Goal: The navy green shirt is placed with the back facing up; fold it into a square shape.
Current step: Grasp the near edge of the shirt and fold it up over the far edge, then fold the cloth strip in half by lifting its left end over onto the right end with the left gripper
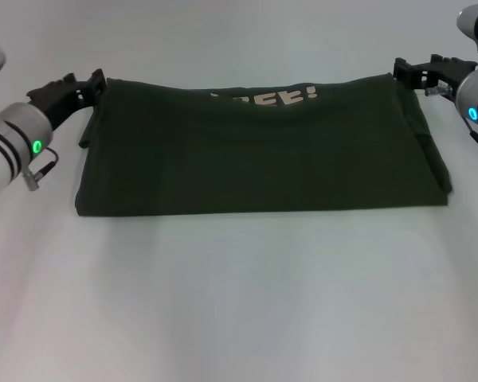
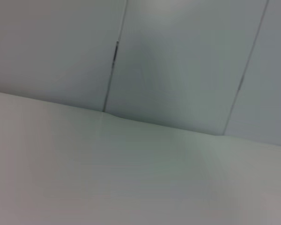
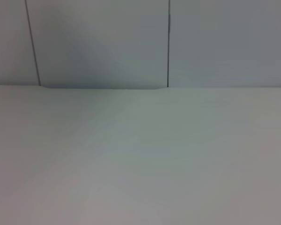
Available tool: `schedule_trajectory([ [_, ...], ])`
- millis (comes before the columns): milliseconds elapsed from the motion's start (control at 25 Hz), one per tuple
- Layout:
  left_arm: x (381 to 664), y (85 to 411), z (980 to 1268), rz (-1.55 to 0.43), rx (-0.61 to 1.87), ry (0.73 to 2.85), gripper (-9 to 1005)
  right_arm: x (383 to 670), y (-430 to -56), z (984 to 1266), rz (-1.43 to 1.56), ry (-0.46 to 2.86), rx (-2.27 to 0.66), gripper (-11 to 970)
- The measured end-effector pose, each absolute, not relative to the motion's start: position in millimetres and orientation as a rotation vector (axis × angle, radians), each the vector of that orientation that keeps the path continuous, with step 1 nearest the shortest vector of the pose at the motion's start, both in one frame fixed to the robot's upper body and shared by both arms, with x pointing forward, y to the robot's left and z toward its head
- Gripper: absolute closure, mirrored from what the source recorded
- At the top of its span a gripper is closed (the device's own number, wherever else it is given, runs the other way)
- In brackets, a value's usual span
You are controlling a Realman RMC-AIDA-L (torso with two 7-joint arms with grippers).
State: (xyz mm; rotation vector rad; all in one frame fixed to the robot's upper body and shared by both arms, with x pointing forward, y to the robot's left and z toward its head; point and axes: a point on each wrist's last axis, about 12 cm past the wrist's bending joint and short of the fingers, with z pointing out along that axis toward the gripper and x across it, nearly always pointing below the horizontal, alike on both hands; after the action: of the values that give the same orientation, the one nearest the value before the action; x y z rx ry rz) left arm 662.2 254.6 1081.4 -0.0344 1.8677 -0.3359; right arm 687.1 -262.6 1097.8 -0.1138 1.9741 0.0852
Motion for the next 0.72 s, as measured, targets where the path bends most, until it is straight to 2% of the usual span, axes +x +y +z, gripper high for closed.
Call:
schedule_trajectory([
  [80,661.8,261.8,1081.5,-0.335,-0.056,1.868,707,686.3,-265.8,1097.2,0.082,1.975,-0.102,403],
  [320,651.9,288.1,1083.4,-0.488,-0.093,1.874,467,678.3,-292.8,1098.3,0.169,1.930,0.012,240],
  [520,641.1,300.8,1090.2,-0.617,-0.059,1.890,234,660.8,-320.2,1102.1,0.391,1.854,0.062,151],
  [720,635.9,297.0,1097.1,-0.710,0.078,1.985,233,638.9,-346.3,1103.3,0.545,1.832,0.060,150],
])
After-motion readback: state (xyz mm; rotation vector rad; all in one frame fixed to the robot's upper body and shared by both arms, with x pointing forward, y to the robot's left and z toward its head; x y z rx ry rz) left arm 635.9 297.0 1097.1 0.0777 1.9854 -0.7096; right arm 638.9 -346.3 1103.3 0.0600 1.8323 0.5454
